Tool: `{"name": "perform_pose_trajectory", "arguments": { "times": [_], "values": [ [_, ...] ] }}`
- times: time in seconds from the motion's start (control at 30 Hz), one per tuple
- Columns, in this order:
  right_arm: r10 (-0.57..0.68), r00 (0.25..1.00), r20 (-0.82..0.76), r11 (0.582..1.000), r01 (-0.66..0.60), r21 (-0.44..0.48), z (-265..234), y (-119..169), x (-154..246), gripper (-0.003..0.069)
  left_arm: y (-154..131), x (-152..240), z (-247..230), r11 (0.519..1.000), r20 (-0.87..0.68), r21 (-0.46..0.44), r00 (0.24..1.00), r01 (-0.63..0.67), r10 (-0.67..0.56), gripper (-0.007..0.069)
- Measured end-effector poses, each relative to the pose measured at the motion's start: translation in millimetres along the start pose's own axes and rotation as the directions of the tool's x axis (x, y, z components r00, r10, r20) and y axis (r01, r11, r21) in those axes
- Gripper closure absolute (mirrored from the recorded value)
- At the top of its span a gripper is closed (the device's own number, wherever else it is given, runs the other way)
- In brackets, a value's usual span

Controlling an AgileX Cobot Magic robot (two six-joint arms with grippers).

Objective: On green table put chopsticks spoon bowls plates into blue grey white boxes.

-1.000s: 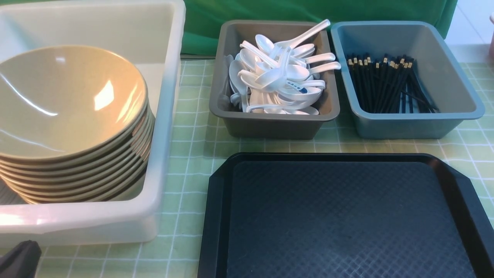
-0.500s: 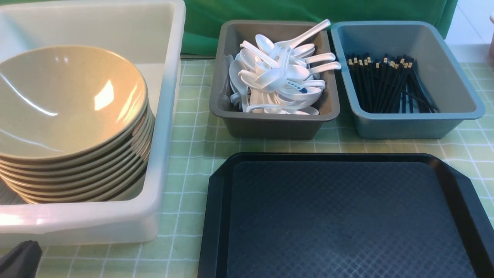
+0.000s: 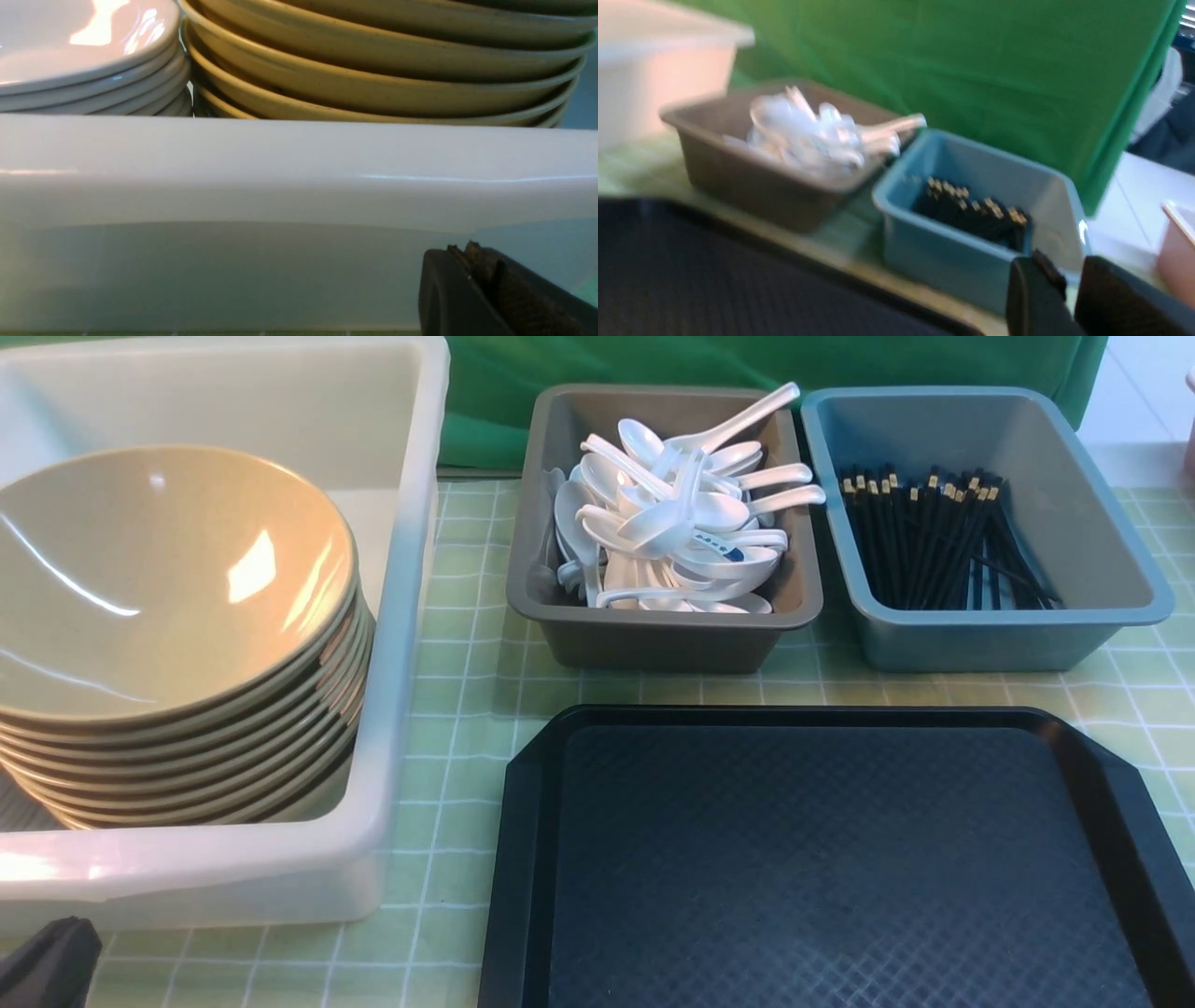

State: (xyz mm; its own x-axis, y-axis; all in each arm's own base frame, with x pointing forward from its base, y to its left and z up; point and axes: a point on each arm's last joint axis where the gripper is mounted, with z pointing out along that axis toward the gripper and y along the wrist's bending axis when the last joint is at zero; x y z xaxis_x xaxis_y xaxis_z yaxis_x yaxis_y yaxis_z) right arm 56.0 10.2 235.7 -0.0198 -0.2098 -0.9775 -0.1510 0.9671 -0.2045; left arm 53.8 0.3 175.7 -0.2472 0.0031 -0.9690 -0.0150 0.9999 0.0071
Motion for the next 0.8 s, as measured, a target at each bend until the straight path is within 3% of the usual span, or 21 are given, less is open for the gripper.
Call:
{"name": "perform_pose_trajectory", "arguments": {
  "times": [0.1, 0.23, 0.3, 0.8],
  "values": [
    [0.057, 0.992, -0.11, 0.992, -0.044, 0.117, -4.9, -2.6, 20.0, 0.0506, 0.0, 0.0, 0.0, 1.0, 0.0, 0.0, 1.0, 0.001, -0.001, 0.0627],
    [0.129, 0.962, -0.241, 0.978, -0.084, 0.19, -4.6, -1.0, 48.2, 0.0505, 0.0, 0.0, 0.0, 1.0, 0.0, 0.0, 1.0, 0.001, -0.001, 0.0627],
    [0.147, 0.942, -0.3, 0.976, -0.089, 0.198, -3.9, 1.1, 62.8, 0.0503, 0.0, 0.0, 0.0, 1.0, 0.0, 0.0, 1.0, 0.001, -0.001, 0.0627],
    [0.147, 0.947, -0.285, 0.975, -0.089, 0.205, -3.4, 0.6, 62.5, 0.0486, 0.0, 0.0, 0.0, 1.0, 0.0, 0.001, 1.0, 0.002, -0.002, 0.0627]
  ]
}}
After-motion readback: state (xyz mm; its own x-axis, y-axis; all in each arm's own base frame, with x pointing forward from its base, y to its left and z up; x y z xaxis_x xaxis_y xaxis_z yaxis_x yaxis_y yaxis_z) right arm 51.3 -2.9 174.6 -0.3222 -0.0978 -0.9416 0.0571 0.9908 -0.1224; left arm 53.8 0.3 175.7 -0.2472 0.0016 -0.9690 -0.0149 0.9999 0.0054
